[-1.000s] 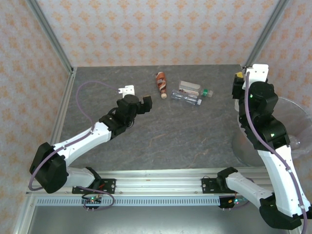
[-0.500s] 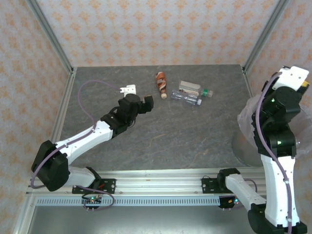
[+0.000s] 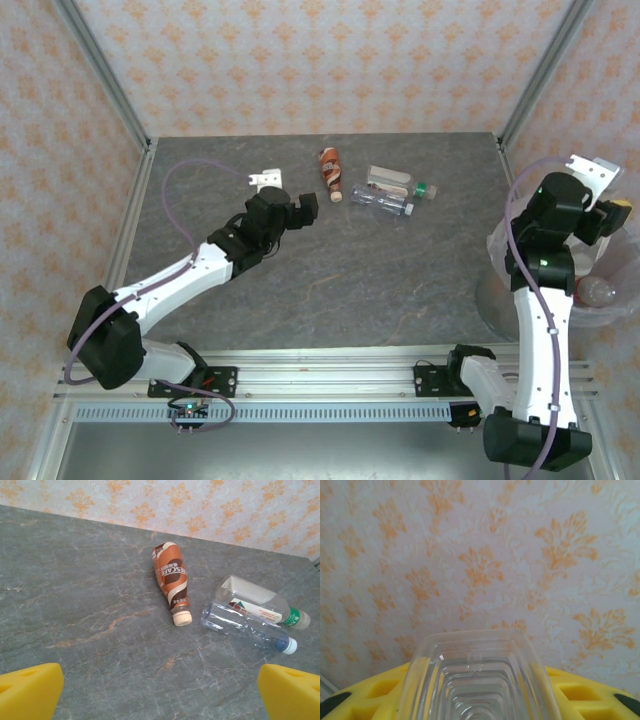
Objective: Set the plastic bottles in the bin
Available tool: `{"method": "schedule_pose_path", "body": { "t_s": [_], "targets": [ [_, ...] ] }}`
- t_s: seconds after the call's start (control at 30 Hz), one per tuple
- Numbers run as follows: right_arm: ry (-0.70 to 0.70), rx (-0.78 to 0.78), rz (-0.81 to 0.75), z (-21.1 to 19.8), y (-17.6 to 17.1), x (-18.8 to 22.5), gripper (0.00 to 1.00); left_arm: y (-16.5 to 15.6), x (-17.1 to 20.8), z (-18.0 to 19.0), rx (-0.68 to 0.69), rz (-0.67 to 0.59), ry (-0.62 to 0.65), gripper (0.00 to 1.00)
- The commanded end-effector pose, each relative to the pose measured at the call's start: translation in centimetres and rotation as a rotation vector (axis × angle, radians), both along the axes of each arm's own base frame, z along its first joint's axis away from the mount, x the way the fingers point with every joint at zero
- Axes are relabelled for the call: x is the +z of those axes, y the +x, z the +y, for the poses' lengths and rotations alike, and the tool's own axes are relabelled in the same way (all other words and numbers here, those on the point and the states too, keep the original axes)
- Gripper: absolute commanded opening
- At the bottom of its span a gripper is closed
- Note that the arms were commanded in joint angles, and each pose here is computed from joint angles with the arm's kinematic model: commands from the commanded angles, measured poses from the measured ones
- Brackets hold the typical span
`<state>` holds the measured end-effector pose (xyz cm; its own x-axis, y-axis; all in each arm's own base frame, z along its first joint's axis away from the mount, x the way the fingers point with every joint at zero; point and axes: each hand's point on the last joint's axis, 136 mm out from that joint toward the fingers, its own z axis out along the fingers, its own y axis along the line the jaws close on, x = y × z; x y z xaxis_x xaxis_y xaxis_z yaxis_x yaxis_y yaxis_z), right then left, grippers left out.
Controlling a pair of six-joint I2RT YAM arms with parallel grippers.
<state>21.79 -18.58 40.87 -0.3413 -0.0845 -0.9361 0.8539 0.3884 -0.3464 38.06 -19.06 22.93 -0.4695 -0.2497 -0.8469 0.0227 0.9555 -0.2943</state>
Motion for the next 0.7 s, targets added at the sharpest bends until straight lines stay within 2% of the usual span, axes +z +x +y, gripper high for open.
{"method": "schedule_pose_path", "body": {
  "t_s": [0.0, 0.13, 0.33, 0.57, 0.67],
  "targets": [
    [-0.033, -0.078, -0.075, -0.7, -2.0, 1.1, 0.30, 0.4, 0.6, -0.2, -0.008, 0.008, 0.007, 1.00],
    [-0.024, -0.108, -0.054, -1.3, -2.1, -0.6, 0.32, 0.5, 0.6, -0.7, -0.018, 0.017, -0.016, 1.00],
    [-0.021, -0.191, -0.061, -2.6, -2.6, -2.1, 0.42, 0.6, 0.6, -1.2, -0.033, 0.032, -0.028, 1.00],
    [0.007, -0.239, -0.028, -3.0, -3.0, -2.7, 0.78, 0.7, 0.4, -1.4, -0.038, 0.044, -0.025, 1.00],
    [0.021, -0.237, -0.009, -3.0, -2.9, -2.6, 0.83, 0.7, 0.0, -1.5, -0.034, 0.052, -0.038, 1.00]
  ]
}}
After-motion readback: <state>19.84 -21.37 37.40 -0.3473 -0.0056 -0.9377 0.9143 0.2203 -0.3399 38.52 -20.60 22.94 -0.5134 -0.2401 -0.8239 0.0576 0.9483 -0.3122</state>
